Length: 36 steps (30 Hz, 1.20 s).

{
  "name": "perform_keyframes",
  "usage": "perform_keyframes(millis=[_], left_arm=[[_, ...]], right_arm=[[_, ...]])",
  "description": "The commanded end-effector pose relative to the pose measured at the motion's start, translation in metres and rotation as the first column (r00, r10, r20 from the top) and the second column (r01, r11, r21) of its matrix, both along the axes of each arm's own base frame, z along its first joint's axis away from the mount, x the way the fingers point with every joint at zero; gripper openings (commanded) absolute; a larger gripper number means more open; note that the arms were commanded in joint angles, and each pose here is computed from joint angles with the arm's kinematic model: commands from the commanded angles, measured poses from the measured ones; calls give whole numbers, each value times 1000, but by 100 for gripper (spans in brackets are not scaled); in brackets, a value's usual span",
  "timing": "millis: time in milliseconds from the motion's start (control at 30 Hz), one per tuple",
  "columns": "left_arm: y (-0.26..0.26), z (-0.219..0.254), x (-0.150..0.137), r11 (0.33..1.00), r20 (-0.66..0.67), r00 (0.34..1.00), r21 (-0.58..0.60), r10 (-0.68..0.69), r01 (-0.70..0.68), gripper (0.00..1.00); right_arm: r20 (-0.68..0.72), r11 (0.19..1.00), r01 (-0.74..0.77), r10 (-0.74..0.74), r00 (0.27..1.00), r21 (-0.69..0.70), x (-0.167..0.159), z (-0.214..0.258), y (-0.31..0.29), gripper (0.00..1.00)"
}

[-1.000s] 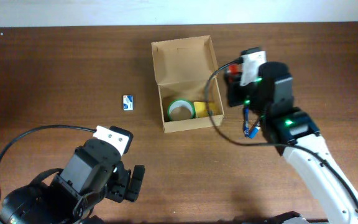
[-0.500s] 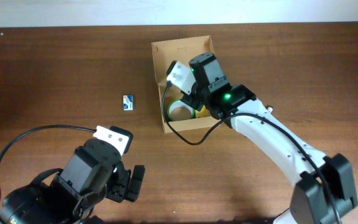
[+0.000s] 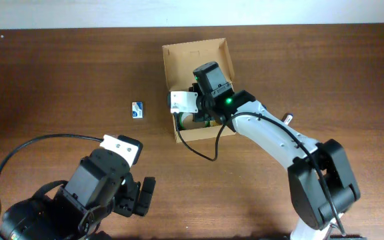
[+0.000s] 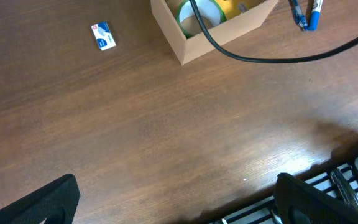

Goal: Pack container
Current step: 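Carry the orange highlighter with the right gripper into the box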

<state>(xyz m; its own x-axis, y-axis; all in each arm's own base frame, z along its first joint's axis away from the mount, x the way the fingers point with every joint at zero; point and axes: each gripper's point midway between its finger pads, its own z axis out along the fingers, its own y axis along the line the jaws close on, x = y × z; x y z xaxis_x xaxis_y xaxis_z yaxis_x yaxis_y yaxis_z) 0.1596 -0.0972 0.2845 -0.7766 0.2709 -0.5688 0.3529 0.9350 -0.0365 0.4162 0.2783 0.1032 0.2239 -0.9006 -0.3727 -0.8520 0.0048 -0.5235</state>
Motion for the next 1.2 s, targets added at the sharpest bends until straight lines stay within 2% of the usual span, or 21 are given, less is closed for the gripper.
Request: perform_keyframes(millis=[0, 467, 567, 700, 833, 933, 1033, 1167], left_arm=[[0, 1, 0, 1000, 5, 1000, 1, -9, 9, 100], [0, 1, 0, 1000, 5, 1000, 1, -9, 9, 100], [0, 1, 0, 1000, 5, 1000, 1, -9, 9, 100], [0, 1, 0, 1000, 5, 1000, 1, -9, 9, 100], [0, 1, 0, 1000, 5, 1000, 1, -9, 9, 100], [0, 1, 0, 1000, 5, 1000, 1, -9, 9, 100], [0, 1, 0, 1000, 5, 1000, 1, -9, 9, 100], [0, 1, 0, 1000, 5, 1000, 1, -9, 9, 100]], right_arm=[[21, 999, -25, 25, 999, 31, 7, 6, 11, 4], [30, 999, -10, 9, 1000, 41, 25, -17, 11, 4], [18, 999, 6, -6, 1000, 49, 24, -17, 10, 26], [18, 999, 6, -7, 1000, 49, 25, -17, 10, 39], [18, 999, 6, -7, 1000, 49, 24, -17, 10, 40], [-7, 993, 64, -64, 998, 94, 24, -10, 11, 40], [-22, 965, 161, -160, 987, 206, 24, 30, 11, 40], [-88, 891, 291, -278, 957, 347, 10, 92, 3, 52]])
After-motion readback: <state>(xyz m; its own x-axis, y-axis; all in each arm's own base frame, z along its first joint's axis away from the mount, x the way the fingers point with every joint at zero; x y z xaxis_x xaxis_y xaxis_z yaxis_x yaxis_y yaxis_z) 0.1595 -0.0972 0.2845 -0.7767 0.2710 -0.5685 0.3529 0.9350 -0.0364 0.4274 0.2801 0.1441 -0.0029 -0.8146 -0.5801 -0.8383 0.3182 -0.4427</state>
